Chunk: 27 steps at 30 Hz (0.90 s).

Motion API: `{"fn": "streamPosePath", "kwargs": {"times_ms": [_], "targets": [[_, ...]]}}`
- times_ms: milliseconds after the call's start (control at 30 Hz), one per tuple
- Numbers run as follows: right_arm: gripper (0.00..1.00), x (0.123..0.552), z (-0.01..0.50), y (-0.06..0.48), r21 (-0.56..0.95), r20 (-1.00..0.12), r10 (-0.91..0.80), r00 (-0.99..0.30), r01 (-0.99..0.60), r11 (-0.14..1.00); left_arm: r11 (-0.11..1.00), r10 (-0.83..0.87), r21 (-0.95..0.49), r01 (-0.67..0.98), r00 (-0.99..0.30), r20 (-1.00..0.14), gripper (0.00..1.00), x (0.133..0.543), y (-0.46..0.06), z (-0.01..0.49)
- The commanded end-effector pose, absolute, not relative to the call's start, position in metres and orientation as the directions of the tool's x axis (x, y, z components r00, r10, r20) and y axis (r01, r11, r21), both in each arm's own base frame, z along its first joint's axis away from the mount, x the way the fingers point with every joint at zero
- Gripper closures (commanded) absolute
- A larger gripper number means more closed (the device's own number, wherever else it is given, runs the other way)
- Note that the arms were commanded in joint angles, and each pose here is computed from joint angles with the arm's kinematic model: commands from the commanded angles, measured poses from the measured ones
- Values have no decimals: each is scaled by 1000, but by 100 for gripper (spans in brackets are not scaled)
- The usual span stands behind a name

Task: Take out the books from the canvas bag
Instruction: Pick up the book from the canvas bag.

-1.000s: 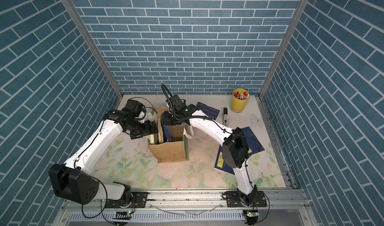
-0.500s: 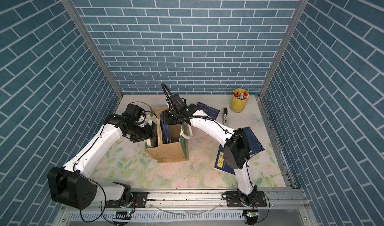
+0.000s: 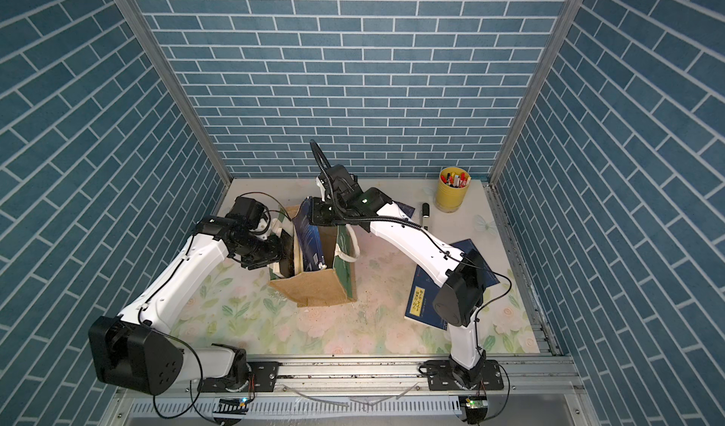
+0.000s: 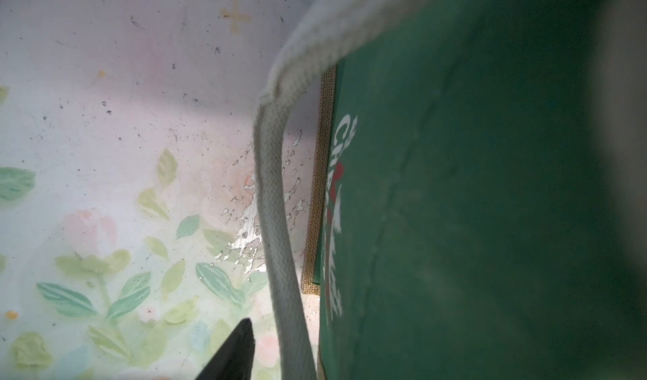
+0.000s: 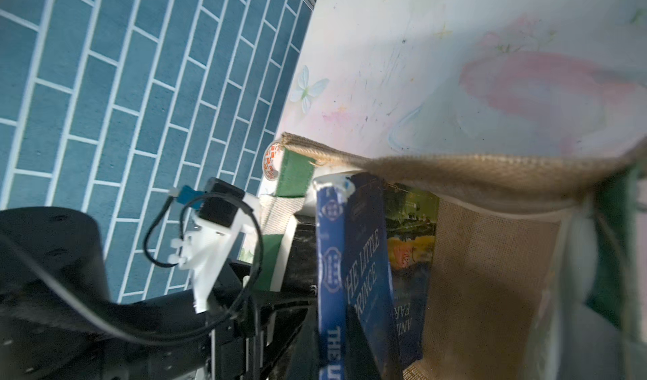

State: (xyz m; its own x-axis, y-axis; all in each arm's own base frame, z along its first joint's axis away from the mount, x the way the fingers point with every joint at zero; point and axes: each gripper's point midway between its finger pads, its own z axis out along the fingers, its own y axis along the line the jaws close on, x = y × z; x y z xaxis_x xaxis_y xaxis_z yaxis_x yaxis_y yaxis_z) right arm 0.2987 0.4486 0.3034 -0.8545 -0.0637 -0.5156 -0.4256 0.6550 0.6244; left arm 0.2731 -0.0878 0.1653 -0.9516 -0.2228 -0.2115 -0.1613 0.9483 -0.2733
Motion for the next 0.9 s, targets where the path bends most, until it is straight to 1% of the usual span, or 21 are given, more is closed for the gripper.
{"fn": "streamPosePath", "kwargs": {"times_ms": [0,367,633,733,867], "targets": [[100,295,364,442,647,-590,6,-808,-468,602,953,-232,-236,-188,-957,-176,41,264,-80,155],[100,311,407,416,615,-661,73,-747,-484,623,949,-235,-259,-182,-952,-194,41,267,-82,161],[100,329,451,381,635,-697,192,-691,-471,613,942,-241,-281,-181,-951,-195,41,267,-84,161],[100,340,467,362,649,-703,253,-665,-453,612,942,-241,-281,-182,-951,-191,41,267,-84,159],[100,353,487,337,688,-695,354,-626,-435,581,943,-239,-280,-181,-953,-188,41,266,-84,159]]}}
